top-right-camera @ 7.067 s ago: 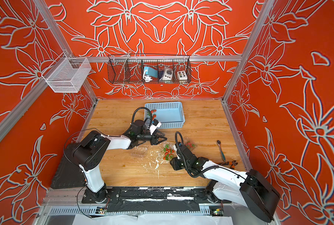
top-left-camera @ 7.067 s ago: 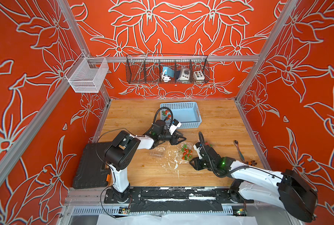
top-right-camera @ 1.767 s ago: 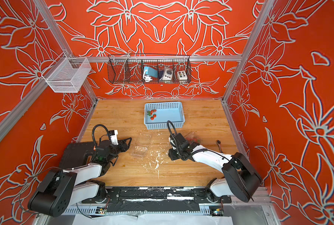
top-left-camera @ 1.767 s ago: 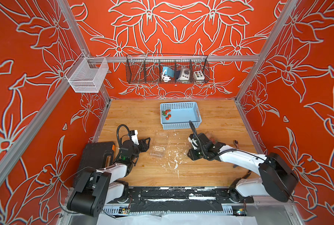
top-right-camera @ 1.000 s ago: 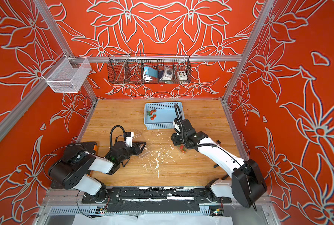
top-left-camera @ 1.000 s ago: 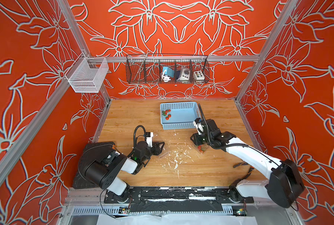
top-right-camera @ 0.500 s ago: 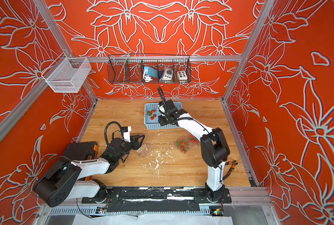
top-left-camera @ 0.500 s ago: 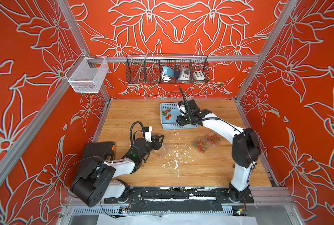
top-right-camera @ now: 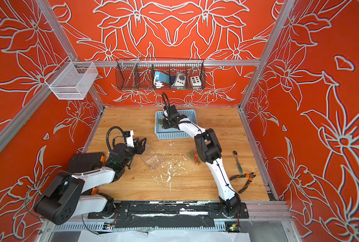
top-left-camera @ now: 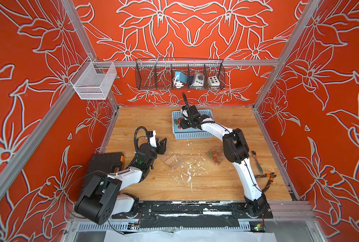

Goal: Pack strawberries into containers
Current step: Pick up the strawberry from the basket.

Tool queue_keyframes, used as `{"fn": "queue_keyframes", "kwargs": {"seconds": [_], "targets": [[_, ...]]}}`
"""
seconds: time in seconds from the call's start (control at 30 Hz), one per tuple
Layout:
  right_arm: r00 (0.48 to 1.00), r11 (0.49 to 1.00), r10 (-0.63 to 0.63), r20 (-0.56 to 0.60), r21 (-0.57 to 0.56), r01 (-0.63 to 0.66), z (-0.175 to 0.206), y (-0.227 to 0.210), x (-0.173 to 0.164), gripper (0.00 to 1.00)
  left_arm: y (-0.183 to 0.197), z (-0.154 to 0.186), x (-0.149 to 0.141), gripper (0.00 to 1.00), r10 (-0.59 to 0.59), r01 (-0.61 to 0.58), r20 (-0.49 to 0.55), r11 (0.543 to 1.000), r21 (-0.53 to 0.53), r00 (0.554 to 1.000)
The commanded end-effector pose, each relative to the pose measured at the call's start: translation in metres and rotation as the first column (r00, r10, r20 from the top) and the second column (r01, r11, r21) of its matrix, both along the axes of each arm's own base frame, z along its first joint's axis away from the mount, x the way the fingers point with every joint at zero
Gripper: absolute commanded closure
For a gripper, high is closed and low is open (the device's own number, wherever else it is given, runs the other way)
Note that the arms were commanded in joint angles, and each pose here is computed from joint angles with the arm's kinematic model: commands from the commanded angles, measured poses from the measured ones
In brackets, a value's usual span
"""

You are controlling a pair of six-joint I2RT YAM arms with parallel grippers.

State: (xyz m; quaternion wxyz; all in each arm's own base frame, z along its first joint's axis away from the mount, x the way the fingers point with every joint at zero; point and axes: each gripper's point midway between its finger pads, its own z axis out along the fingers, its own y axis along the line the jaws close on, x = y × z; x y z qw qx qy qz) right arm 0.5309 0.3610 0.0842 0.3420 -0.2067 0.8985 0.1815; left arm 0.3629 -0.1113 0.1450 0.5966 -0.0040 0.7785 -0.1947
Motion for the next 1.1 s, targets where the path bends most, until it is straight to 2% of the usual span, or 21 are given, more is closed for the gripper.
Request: {"fn": "queue_keyframes", "kwargs": {"seconds": [0.0,0.2,0.4,0.73,1.07], "targets": [[0.995,0.996,-0.080,0.058,0.041,0.078,0.012,-0.004,0.031,0.53,-0.006,0.008,0.009,0.43,-0.064,0.060,0.065,0.997,0.058,0.996],[0.993,0.994,-0.098,0.063,0.061,0.095,0.011,-0.006,0.055,0.53,-0.032,-0.003,0.011,0.41,-0.212,0.210,0.045,0.976,0.051,0.976],[0.993,0.993,-0.101,0.053,0.058,0.098,0.001,-0.011,0.069,0.54,-0.023,0.002,0.018,0.37,-0.158,0.154,0.053,0.985,0.081,0.986],[0.997,0.995,-0.078,0.020,0.058,0.077,-0.018,-0.008,0.067,0.56,-0.015,0.004,0.017,0.25,-0.118,0.112,0.066,0.990,0.088,0.991],[0.996,0.993,-0.095,-0.003,0.077,0.095,-0.018,-0.011,0.072,0.61,-0.013,0.007,0.013,0.22,-0.107,0.100,0.087,0.992,0.081,0.990]]}}
